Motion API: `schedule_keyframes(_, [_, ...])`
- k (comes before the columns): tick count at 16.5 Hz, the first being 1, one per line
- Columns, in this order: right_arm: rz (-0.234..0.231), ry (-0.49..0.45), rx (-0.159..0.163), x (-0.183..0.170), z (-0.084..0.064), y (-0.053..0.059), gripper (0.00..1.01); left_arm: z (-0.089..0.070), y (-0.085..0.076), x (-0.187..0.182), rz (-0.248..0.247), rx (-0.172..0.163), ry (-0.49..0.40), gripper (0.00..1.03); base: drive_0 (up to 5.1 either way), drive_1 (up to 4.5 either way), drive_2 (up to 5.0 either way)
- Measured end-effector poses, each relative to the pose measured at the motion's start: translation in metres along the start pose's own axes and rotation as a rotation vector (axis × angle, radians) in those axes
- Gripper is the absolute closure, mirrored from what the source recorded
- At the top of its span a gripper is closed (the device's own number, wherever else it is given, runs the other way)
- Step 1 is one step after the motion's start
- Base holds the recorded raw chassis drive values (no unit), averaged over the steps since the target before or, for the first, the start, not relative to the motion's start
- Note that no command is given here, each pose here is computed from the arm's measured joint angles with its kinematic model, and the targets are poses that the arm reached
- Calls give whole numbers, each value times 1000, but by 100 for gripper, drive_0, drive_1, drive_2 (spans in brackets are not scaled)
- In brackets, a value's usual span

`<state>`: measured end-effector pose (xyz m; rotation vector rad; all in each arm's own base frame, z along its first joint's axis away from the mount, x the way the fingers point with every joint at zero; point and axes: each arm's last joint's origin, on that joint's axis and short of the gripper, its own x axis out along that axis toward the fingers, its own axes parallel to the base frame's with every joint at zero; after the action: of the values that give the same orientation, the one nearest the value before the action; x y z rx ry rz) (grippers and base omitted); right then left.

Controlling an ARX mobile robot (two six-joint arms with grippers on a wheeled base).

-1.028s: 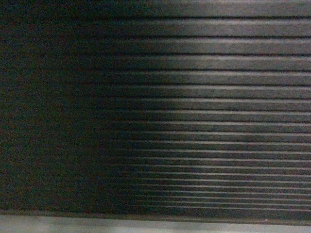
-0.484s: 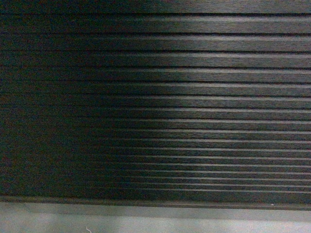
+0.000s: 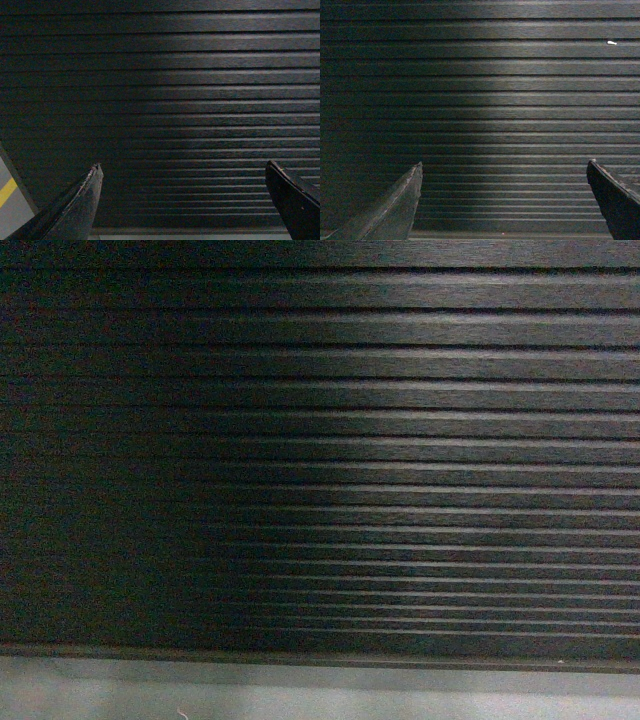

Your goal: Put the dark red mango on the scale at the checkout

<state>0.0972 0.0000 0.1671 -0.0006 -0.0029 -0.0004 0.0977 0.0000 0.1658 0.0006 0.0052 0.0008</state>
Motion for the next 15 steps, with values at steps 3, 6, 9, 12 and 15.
schedule_keyframes(3, [0, 0, 0, 0, 0, 0, 3, 0, 0, 0, 0, 0, 0, 5, 0, 0, 0])
schedule_keyframes(6, [0, 0, 0, 0, 0, 0, 3, 0, 0, 0, 0, 0, 0, 5, 0, 0, 0])
schedule_keyframes(9, [0, 0, 0, 0, 0, 0, 3, 0, 0, 0, 0, 0, 0, 5, 0, 0, 0])
schedule_keyframes(12, [0, 0, 0, 0, 0, 0, 3, 0, 0, 0, 0, 0, 0, 5, 0, 0, 0])
schedule_keyframes(15, [0, 0, 0, 0, 0, 0, 3, 0, 0, 0, 0, 0, 0, 5, 0, 0, 0])
